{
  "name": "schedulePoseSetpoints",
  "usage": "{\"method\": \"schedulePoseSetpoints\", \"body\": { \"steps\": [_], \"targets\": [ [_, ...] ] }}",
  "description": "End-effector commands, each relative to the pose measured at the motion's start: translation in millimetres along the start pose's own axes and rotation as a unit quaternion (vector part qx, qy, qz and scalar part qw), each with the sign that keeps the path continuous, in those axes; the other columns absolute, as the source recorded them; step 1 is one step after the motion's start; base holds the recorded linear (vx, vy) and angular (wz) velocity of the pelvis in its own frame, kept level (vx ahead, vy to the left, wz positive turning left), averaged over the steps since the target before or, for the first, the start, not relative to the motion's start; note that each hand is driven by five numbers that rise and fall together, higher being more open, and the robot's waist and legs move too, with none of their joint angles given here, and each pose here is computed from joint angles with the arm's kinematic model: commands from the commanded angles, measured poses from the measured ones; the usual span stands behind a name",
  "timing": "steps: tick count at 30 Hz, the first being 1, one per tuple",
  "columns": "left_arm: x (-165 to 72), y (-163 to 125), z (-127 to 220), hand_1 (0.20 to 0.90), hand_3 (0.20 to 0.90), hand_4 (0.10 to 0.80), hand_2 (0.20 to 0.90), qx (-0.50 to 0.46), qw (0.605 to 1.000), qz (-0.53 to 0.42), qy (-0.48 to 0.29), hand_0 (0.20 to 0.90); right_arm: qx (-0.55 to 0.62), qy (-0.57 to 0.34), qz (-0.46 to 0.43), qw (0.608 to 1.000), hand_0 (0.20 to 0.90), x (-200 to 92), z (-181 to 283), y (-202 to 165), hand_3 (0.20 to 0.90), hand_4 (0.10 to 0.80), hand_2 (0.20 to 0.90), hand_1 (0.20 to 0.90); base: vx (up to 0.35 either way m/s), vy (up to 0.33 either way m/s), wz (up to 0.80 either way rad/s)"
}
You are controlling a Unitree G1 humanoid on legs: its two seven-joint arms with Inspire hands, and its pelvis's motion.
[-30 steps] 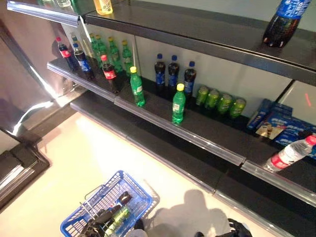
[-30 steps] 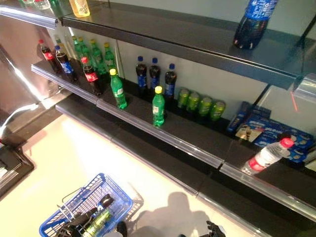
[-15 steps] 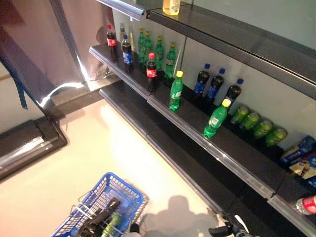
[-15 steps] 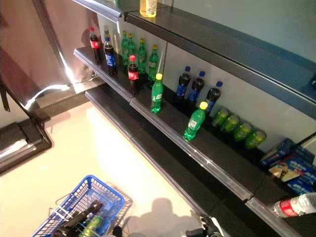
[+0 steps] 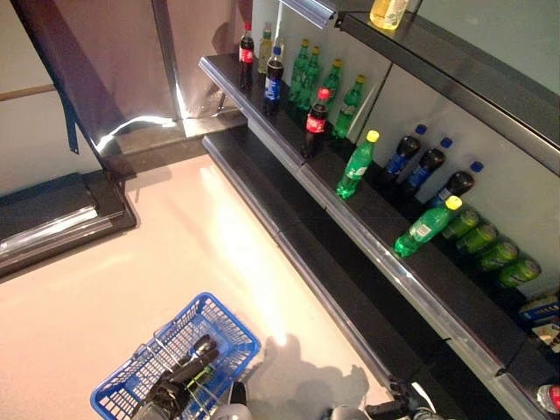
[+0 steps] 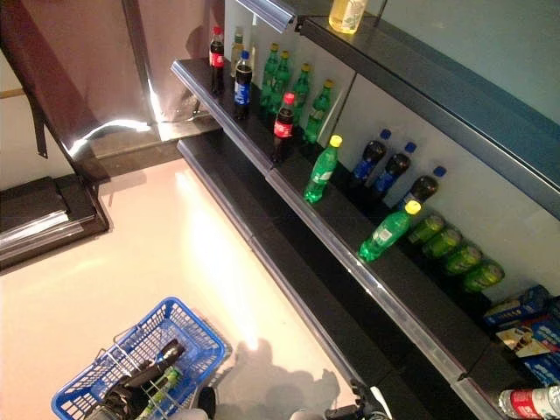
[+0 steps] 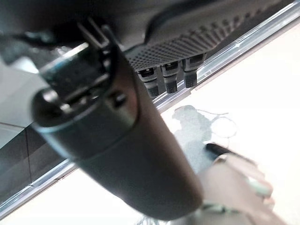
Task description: Pick up the drink and place into the basket.
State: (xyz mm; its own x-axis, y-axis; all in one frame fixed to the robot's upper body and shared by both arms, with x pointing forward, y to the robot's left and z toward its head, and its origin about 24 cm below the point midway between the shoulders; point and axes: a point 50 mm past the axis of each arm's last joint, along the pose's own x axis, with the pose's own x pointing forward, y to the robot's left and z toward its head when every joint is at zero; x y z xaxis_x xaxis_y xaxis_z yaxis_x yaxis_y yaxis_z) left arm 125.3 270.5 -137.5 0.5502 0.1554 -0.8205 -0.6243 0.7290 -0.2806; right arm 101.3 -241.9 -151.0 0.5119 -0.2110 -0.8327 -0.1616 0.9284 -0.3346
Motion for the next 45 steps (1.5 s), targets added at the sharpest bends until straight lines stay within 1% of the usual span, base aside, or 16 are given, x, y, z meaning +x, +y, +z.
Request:
{"method": "schedulePoseSetpoints", "body": {
  "steps": [1,6,8,12,18,25,28,30,32,34,36,40,45],
  "targets": [
    [8.4,-63.3,30.1,0.3,0.2,0.1,0.3,0.036,0.985,-0.155,-0.063,0.3,-0.001,-0.004,-0.044,0.999,0.9,0.0,-0.7,-26.1,0.9,0.8,0.9,0.9,0.215,0.07,0.56],
    [9.1,-72.7,13.3,0.3,0.2,0.1,0.3,0.051,0.979,-0.193,-0.037,0.3,0.011,0.035,-0.064,0.997,0.9,-5.5,-21.8,-26.2,0.9,0.8,0.9,0.9,0.311,0.063,0.98],
    [9.4,-81.2,4.8,0.3,0.2,0.1,0.3,0.062,0.975,-0.211,-0.026,0.3,0.021,0.051,-0.075,0.996,0.9,-7.6,-29.5,-27.8,0.9,0.8,0.9,0.9,0.299,0.018,1.08],
    [9.0,-84.7,-0.8,0.3,0.2,0.1,0.3,0.068,0.973,-0.221,-0.017,0.3,0.021,0.049,-0.08,0.995,0.9,-7.6,-29.3,-29.7,0.9,0.8,0.9,0.9,0.241,-0.028,0.57],
    [9.0,-89.1,5.1,0.3,0.2,0.1,0.3,0.078,0.97,-0.228,-0.021,0.3,0.042,0.018,-0.084,0.995,0.9,-3.3,-13.0,-31.4,0.9,0.8,0.9,0.9,0.172,-0.101,0.27],
    [10.6,-119.9,15.1,0.3,0.2,0.1,0.3,0.07,0.966,-0.248,-0.032,0.3,0.028,0.009,-0.089,0.996,0.9,-3.2,-9.1,-39.0,0.9,0.8,0.9,0.9,0.063,-0.055,0.36],
    [10.4,-120.2,19.5,0.3,0.2,0.1,0.3,0.071,0.964,-0.253,-0.036,0.3,0.024,0.004,-0.087,0.996,0.9,-2.3,-7.2,-40.9,0.9,0.8,0.9,0.9,0.189,0.057,-0.16],
    [9.9,-116.9,20.3,0.3,0.2,0.1,0.3,0.056,0.965,-0.251,-0.046,0.3,0.007,-0.001,-0.083,0.997,0.9,0.0,-1.2,-42.3,0.9,0.8,0.9,0.9,0.283,0.176,-0.37],
    [9.2,-113.1,19.2,0.3,0.2,0.1,0.3,0.049,0.966,-0.25,-0.049,0.3,0.0,-0.001,-0.081,0.997,0.9,0.7,0.4,-43.0,0.9,0.8,0.9,0.9,0.251,0.152,-0.68],
    [7.1,-104.4,10.5,0.3,0.2,0.1,0.3,0.045,0.968,-0.243,-0.045,0.3,-0.007,0.008,-0.085,0.996,0.9,-0.2,-3.1,-46.6,0.9,0.8,0.9,0.9,0.335,0.245,-0.75],
    [7.2,-101.4,12.1,0.3,0.2,0.1,0.3,0.041,0.971,-0.233,-0.044,0.3,-0.007,0.013,-0.082,0.996,0.9,-0.2,-3.6,-48.0,0.9,0.8,0.9,0.9,0.279,0.256,-0.89],
    [9.2,-95.8,21.7,0.3,0.2,0.1,0.3,0.036,0.973,-0.225,-0.049,0.3,-0.025,0.008,-0.06,0.998,0.9,-2.0,-7.5,-39.3,0.9,0.8,0.9,0.9,0.166,0.158,-0.68],
    [10.5,-96.8,24.6,0.3,0.2,0.1,0.3,0.062,0.973,-0.216,-0.048,0.3,-0.005,-0.01,-0.046,0.999,0.9,-1.6,-2.6,-24.1,0.9,0.8,0.9,0.9,0.107,0.094,-0.25]
  ]
}}
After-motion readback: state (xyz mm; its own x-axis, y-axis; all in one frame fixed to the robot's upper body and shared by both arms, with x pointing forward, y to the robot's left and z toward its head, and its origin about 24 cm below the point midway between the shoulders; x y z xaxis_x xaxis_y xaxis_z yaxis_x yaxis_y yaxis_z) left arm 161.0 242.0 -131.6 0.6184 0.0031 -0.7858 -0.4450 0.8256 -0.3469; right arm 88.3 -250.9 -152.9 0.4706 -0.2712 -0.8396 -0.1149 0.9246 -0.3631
